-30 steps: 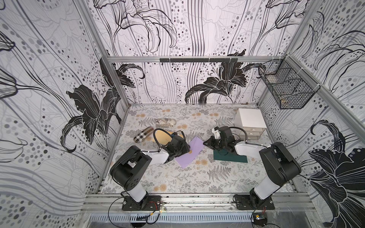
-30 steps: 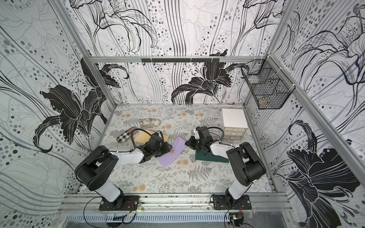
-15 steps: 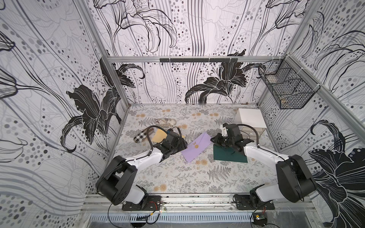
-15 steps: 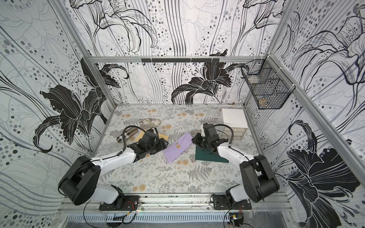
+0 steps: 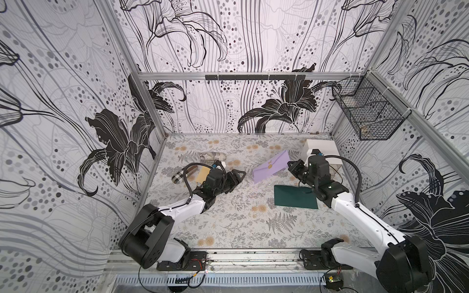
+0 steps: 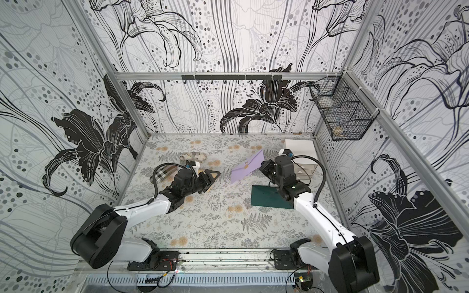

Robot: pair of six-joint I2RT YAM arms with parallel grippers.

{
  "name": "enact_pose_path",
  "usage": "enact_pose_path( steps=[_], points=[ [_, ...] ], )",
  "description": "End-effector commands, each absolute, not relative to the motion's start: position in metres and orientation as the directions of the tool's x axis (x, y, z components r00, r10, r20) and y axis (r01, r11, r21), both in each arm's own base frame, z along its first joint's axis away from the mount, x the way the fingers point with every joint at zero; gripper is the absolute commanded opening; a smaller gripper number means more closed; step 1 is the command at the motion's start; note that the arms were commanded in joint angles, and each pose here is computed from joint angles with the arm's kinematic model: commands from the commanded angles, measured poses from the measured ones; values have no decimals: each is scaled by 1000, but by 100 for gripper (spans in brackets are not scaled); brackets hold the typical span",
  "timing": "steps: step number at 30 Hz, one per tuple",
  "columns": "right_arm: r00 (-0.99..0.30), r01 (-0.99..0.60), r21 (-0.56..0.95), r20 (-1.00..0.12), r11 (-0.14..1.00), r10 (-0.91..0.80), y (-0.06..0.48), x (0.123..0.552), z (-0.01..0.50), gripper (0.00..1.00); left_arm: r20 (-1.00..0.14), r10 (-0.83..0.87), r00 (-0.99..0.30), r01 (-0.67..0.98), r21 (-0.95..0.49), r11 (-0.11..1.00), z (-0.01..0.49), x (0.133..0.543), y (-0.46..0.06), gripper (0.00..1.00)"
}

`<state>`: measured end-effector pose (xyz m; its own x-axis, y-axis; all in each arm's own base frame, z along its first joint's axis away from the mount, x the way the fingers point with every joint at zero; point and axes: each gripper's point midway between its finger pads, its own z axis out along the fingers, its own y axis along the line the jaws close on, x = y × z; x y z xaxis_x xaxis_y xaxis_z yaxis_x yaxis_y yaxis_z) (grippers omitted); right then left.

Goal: Open the envelope
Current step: Pick up the envelope from the center of the board.

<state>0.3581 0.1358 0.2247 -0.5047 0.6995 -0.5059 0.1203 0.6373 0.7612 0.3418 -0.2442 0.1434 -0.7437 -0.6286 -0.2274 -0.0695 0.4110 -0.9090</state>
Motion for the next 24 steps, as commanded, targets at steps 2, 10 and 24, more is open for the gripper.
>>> enact_pose_path(
  steps=[2,10,24],
  points=[
    [-362,176,826,-452,536,815,118,371,235,0,-133,-680,-721,39,-988,152,191,350,-270,71],
    [-342,125,872,-409,473,846,131,386,245,0,-78,-674,-734,14,-995,100,181,365,-293,67],
    [-388,59,881,-412,468,825,160,379,249,0,-15,-701,-713,15,-1000,6,193,418,-314,63]
  ],
)
